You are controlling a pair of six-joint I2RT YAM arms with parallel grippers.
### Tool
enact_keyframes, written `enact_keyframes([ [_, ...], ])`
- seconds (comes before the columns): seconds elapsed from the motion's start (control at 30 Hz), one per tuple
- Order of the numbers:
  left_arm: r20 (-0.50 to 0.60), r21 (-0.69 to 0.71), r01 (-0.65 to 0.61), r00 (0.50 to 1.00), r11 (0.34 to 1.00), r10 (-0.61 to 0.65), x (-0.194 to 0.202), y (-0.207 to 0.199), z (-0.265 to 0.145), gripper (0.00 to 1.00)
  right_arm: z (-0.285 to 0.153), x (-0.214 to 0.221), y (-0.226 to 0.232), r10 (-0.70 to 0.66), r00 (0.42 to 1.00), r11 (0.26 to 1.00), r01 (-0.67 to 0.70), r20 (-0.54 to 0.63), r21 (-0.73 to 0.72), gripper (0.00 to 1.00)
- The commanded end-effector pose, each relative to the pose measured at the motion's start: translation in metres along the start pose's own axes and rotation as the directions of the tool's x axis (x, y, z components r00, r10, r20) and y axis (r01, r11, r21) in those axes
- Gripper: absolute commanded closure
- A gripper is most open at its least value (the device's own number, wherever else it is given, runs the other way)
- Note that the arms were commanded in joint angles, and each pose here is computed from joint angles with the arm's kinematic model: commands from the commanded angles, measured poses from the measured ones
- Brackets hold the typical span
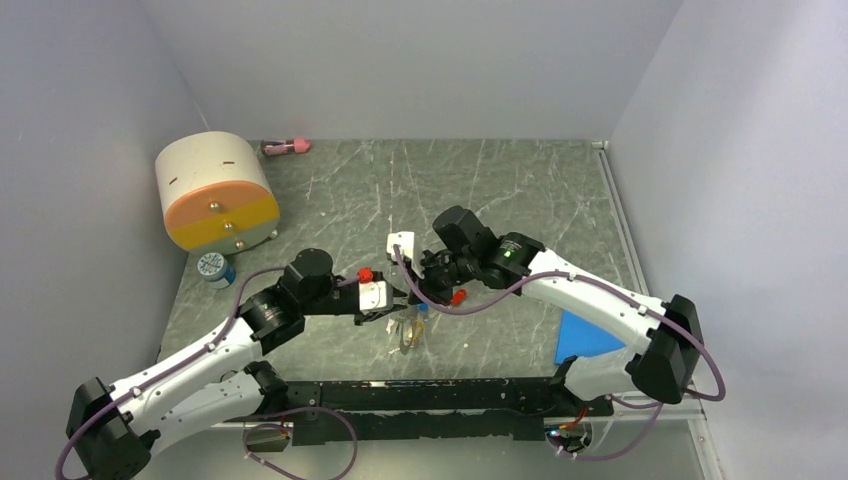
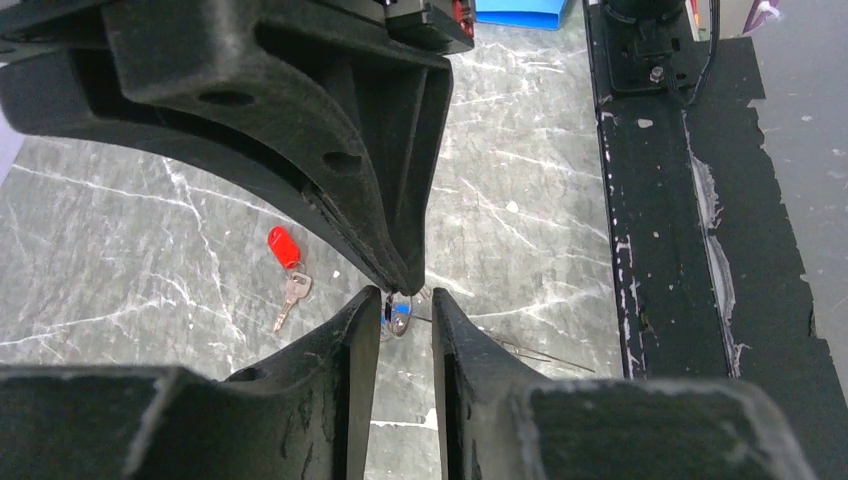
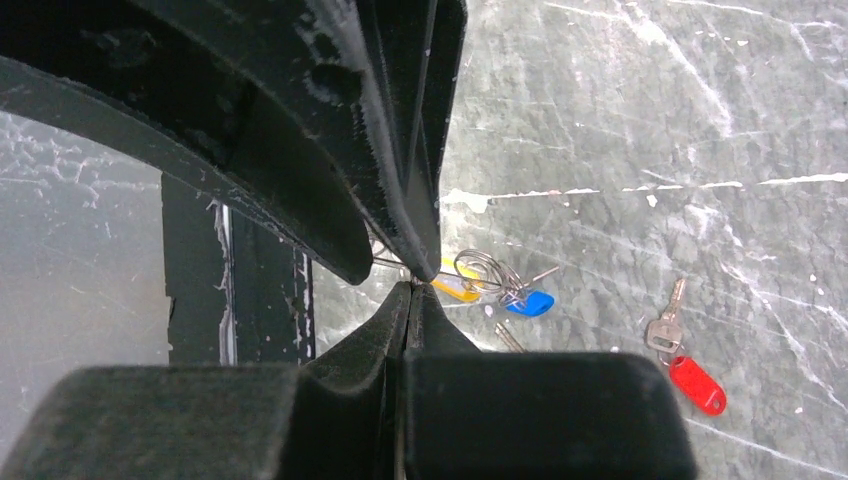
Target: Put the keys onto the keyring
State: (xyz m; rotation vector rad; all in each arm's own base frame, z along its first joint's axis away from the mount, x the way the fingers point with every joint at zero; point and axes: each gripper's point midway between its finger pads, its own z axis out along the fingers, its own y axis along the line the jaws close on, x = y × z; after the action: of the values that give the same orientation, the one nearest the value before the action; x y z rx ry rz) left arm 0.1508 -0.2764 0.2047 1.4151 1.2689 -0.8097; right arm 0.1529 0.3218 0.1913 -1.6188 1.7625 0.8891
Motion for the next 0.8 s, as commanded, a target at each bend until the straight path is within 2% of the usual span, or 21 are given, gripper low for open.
enact_keyframes([
  [0.0, 0.008, -0.007, -0.055, 0.998, 0.998, 0.055, -0.013, 0.006, -0.001, 0.71, -0.004, -0.019, -0.001, -0.037, 0.999, 0.999, 0.037, 0.03, -0.001, 1.0],
  [0.23, -0.039, -0.004, -0.057, 0.998, 0.998, 0.057, -0.006, 0.007, 0.0, 0.82, -0.003, -0.02, -0.004, -0.038, 0.999, 0.999, 0.038, 0.023, 0.0, 1.0],
  [0.4, -0.052, -0.001, -0.066, 0.996, 0.998, 0.066, -0.004, 0.007, -0.001, 0.97, -0.003, -0.022, -0.007, -0.039, 0.999, 0.999, 0.039, 0.019, 0.011, 1.0],
  [0.47, -0.057, 0.006, -0.067, 0.996, 0.998, 0.067, -0.003, 0.005, -0.001, 0.98, -0.003, -0.022, -0.008, -0.041, 0.999, 0.999, 0.041, 0.02, 0.017, 1.0],
  [0.53, -0.067, 0.004, -0.06, 0.996, 0.998, 0.06, -0.001, 0.005, -0.002, 0.97, -0.004, -0.023, -0.009, -0.043, 0.999, 0.999, 0.043, 0.023, 0.025, 1.0],
  [0.63, -0.086, -0.016, -0.051, 0.995, 0.999, 0.05, 0.001, 0.008, -0.004, 0.8, -0.005, -0.025, -0.009, -0.049, 0.998, 0.998, 0.049, 0.025, 0.026, 1.0],
  [0.77, -0.088, -0.06, -0.042, 0.995, 0.997, 0.036, -0.001, 0.013, -0.008, 0.71, -0.005, -0.023, -0.008, -0.056, 0.998, 0.998, 0.056, 0.022, 0.023, 1.0],
])
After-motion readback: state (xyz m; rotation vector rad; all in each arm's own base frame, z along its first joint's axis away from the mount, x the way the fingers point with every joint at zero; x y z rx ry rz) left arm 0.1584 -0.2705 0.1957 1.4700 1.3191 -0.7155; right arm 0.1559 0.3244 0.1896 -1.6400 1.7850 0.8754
